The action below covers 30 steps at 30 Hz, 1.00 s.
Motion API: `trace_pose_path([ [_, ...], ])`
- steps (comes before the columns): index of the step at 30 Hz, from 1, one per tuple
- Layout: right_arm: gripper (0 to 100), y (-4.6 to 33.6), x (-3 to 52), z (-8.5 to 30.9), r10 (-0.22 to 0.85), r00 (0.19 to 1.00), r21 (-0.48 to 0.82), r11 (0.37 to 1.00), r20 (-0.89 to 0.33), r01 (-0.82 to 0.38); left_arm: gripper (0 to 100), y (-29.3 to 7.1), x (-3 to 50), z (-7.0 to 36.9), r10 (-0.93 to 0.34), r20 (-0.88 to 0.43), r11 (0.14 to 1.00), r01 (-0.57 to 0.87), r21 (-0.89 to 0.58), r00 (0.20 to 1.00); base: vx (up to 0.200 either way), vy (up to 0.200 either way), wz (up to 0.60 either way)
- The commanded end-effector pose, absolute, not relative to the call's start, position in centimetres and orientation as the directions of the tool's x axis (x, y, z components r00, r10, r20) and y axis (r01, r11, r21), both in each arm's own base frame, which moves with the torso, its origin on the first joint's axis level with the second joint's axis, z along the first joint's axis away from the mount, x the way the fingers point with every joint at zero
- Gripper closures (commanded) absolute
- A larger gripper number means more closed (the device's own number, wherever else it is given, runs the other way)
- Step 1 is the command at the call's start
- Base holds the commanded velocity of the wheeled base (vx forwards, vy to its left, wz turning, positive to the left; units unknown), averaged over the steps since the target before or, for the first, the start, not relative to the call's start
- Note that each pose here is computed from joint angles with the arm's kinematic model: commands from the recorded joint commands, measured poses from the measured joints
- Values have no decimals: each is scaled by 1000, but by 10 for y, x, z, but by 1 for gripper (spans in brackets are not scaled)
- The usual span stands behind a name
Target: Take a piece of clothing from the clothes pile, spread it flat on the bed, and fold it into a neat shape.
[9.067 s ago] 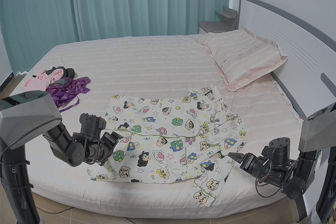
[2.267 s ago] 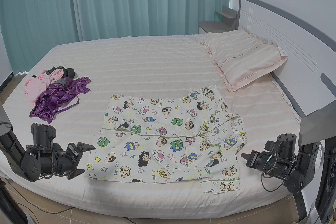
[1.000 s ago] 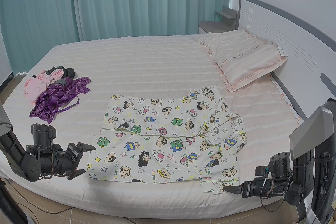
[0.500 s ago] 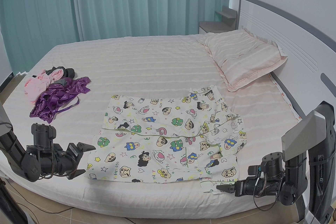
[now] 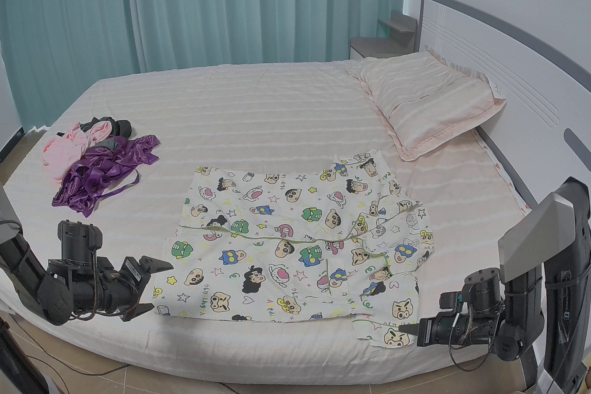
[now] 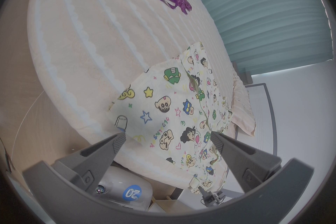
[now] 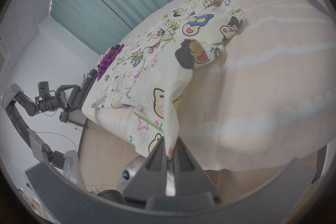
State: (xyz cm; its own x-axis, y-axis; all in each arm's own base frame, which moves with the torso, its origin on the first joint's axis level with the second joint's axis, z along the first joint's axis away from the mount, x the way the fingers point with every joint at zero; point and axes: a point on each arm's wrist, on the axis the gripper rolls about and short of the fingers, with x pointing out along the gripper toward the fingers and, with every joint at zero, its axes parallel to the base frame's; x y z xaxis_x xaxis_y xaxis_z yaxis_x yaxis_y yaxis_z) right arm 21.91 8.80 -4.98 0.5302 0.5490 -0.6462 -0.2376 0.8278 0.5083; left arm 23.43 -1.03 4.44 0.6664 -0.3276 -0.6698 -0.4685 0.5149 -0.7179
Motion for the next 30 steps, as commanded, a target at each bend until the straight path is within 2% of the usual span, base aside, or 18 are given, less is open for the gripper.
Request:
trace_pose_path([
  [1, 100, 78, 214, -34, 575, 543, 551, 802, -611, -229, 0, -11, 231, 50, -318, -660, 520, -457, -722, 681, 0, 0, 0],
  [7, 100, 67, 204, -15, 625, 531, 606, 759, -573, -240, 0, -12, 215, 59, -315, -653, 526, -446, -724, 689, 0, 0, 0],
  [16, 100, 64, 194, -7, 616, 493, 602, 770, -615, -212, 0, -15, 191, 63, -327, -731, 563, -498, -660, 599, 0, 0, 0],
  [17, 100, 63, 190, -3, 614, 479, 599, 773, -627, -208, 0, -15, 184, 60, -323, -767, 601, -506, -618, 554, 0, 0, 0],
  [19, 100, 62, 188, -4, 608, 460, 593, 780, -647, -198, 0, -13, 180, 57, -318, -793, 624, -516, -587, 519, 0, 0, 0],
  [24, 100, 61, 184, -9, 599, 423, 568, 795, -680, -214, 0, -6, 173, 51, -295, -815, 609, -559, -563, 498, 0, 0, 0],
  [30, 100, 61, 185, -9, 605, 423, 563, 792, -674, -235, 0, 8, 175, 49, -271, -815, 615, -559, -556, 512, 0, 0, 0],
])
